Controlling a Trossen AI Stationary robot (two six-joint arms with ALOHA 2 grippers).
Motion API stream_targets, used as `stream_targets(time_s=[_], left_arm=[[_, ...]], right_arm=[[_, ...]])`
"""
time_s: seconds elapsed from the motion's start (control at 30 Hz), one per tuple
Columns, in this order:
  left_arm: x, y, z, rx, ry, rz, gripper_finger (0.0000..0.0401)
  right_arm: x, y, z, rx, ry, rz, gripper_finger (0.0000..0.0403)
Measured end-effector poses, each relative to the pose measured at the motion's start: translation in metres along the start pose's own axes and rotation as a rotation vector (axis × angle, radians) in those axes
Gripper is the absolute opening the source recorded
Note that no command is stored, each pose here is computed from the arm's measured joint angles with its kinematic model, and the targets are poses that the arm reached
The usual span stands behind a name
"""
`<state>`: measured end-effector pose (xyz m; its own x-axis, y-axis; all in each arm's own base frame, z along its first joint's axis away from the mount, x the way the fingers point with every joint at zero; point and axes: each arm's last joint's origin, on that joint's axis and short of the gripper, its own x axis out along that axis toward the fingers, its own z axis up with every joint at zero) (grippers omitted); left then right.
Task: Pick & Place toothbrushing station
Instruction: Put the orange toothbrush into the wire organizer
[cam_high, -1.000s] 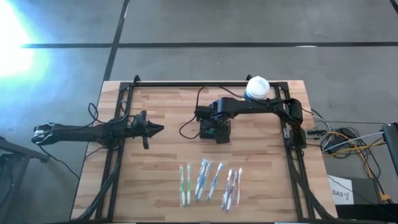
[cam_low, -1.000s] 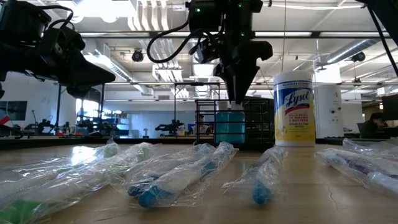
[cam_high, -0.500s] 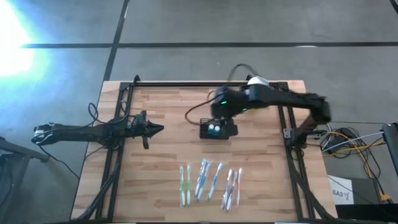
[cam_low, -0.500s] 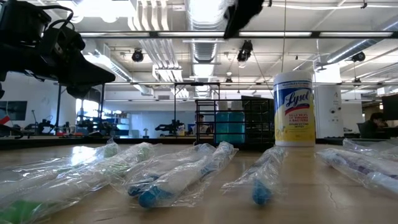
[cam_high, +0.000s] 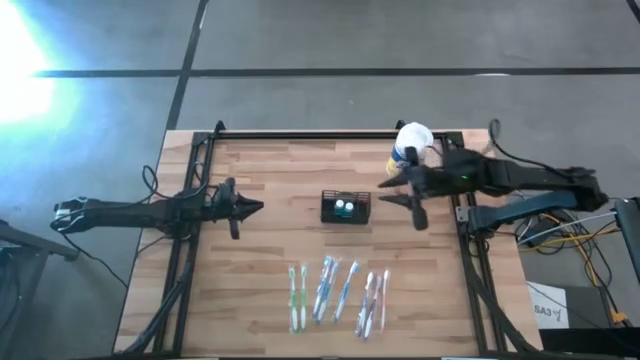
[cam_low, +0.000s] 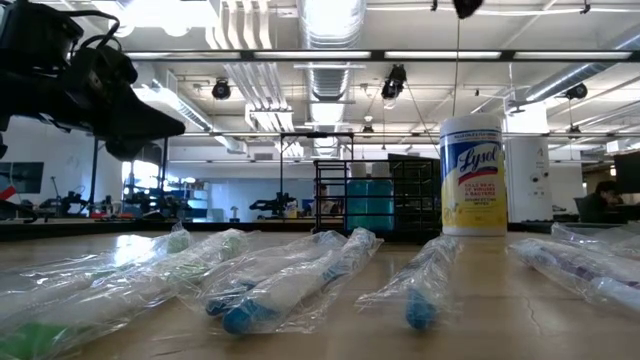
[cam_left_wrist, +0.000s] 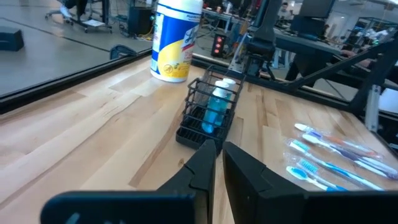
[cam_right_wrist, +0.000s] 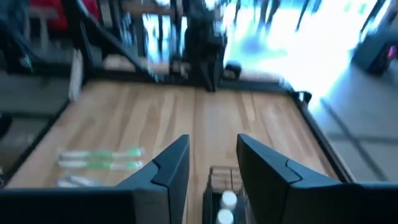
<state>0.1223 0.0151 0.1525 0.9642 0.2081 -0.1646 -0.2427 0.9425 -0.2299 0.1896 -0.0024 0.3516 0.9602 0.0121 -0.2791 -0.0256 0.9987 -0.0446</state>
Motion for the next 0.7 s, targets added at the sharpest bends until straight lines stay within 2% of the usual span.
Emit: stream_targets(time_s=[0.1, 0.3, 0.53, 0.7], left_arm=[[0.000, 0.001, 0.000, 0.000, -0.008, 0.031, 0.0035], [0.000, 0.001, 0.000, 0.000, -0.010, 0.040, 0.0035], [0.000, 0.002, 0.000, -0.013, -0.014, 0.057, 0.0035], [0.000, 0.002, 0.000, -0.016, -0.015, 0.059, 0.0035]], right_arm=[[-0.016, 0.002, -0.024, 0.018, -0.116, -0.003, 0.0115], [-0.039, 0.005, -0.066, 0.054, -0.177, -0.003, 0.0088], [-0.055, 0.007, -0.095, 0.088, -0.273, 0.000, 0.0048], [-0.055, 0.008, -0.117, 0.116, -0.289, 0.004, 0.0026]])
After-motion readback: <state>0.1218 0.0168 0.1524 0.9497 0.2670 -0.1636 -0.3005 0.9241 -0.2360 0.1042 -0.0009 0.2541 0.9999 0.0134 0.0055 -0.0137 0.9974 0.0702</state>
